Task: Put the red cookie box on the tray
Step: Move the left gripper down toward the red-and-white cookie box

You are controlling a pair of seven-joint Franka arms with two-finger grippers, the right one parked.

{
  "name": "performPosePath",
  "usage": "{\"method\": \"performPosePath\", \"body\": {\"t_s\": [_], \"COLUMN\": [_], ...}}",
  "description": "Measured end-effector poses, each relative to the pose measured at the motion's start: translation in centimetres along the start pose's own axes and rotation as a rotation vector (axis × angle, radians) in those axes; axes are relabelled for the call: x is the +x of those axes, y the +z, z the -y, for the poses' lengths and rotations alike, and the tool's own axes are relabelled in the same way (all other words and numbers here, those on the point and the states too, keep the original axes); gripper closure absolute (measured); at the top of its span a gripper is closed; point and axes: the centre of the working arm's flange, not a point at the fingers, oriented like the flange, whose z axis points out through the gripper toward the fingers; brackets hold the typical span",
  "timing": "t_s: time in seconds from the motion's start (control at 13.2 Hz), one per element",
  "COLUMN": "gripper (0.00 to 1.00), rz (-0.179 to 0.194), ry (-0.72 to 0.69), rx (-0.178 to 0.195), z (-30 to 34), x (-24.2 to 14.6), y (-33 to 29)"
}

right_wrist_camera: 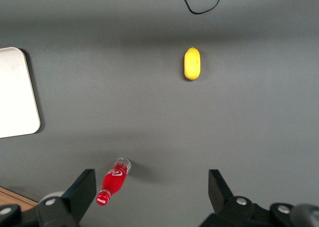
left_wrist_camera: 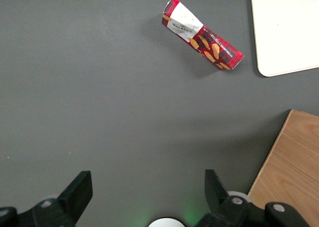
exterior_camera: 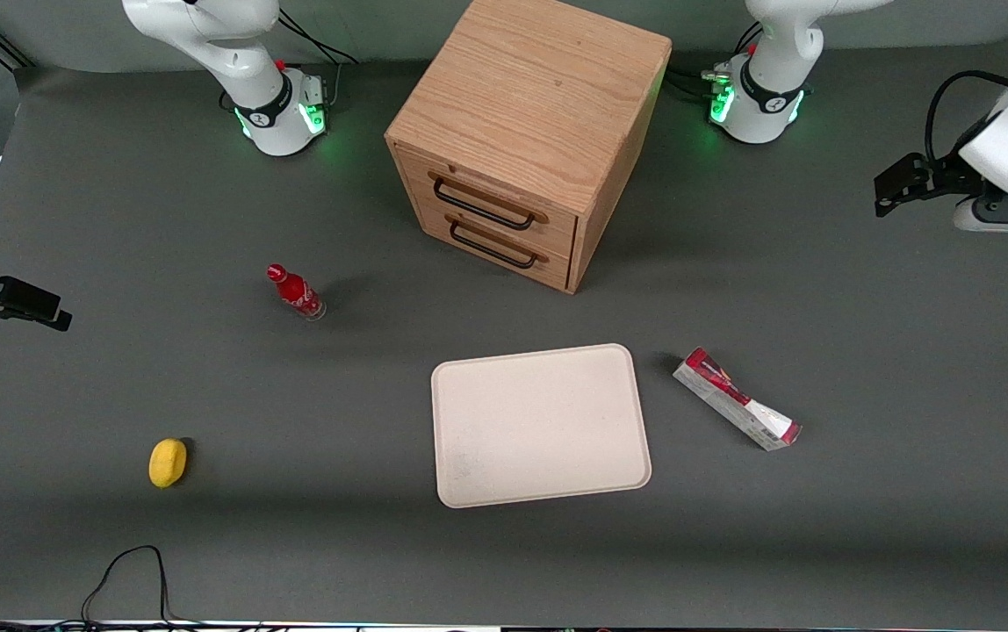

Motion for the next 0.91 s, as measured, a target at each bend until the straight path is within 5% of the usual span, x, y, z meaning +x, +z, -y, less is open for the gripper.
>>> {"method": "performPosePath", "body": {"t_s": [0.53, 0.91], "gripper": [0.0, 0.0], "rz": [-0.037, -0.032], "ry": [0.006, -0.295], "rx": [-0.024, -0.071], "z": [-0.7, -7.7], "x": [1.7, 7.5], "y": [1.2, 5.2]}}
